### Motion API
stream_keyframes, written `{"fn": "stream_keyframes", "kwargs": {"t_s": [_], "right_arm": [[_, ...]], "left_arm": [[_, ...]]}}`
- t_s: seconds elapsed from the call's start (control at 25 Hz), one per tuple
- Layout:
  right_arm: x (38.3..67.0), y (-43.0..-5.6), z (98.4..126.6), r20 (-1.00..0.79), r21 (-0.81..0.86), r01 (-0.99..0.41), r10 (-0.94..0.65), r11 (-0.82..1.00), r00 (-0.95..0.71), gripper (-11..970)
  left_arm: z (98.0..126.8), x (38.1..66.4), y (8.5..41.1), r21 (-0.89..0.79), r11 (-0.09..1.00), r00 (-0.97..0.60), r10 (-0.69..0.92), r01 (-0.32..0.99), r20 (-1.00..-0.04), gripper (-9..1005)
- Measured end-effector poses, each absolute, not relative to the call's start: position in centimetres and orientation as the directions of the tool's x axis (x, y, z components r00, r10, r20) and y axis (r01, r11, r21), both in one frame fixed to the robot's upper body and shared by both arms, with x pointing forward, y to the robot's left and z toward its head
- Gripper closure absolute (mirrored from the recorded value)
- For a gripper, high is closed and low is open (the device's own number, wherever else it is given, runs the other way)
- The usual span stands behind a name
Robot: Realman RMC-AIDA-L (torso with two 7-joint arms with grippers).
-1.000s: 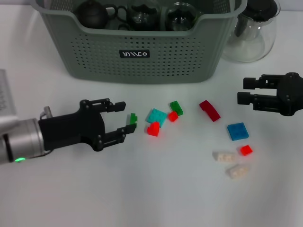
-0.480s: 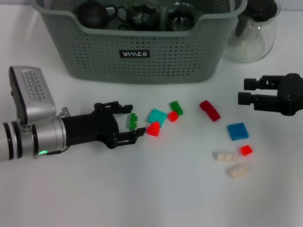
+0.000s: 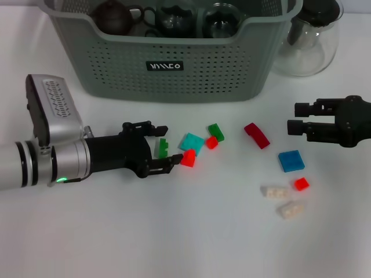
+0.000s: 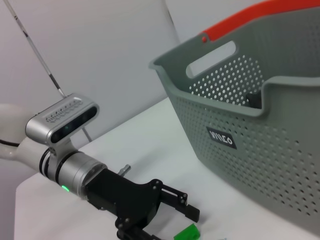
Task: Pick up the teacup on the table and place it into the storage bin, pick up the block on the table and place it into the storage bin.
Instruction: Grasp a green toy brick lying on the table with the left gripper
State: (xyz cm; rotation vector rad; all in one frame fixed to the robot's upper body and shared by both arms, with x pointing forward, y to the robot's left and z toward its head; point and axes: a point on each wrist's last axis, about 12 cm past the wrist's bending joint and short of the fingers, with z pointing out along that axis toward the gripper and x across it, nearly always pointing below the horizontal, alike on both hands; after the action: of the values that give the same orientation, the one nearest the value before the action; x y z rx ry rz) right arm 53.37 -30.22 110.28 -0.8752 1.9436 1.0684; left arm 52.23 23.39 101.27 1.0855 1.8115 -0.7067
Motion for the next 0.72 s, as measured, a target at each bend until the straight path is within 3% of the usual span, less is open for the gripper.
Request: {"fn": "stream_keyframes", "kwargs": {"t_s": [0.72], "right_arm": [[53.45, -30.25, 110.25, -0.845, 0.371, -0.825, -0.213, 0.425, -0.49, 364]], "left_arm": [[100.96, 51.85, 23.86, -0.058, 0.469, -0.27, 0.4, 0.881, -0.876, 279]]}}
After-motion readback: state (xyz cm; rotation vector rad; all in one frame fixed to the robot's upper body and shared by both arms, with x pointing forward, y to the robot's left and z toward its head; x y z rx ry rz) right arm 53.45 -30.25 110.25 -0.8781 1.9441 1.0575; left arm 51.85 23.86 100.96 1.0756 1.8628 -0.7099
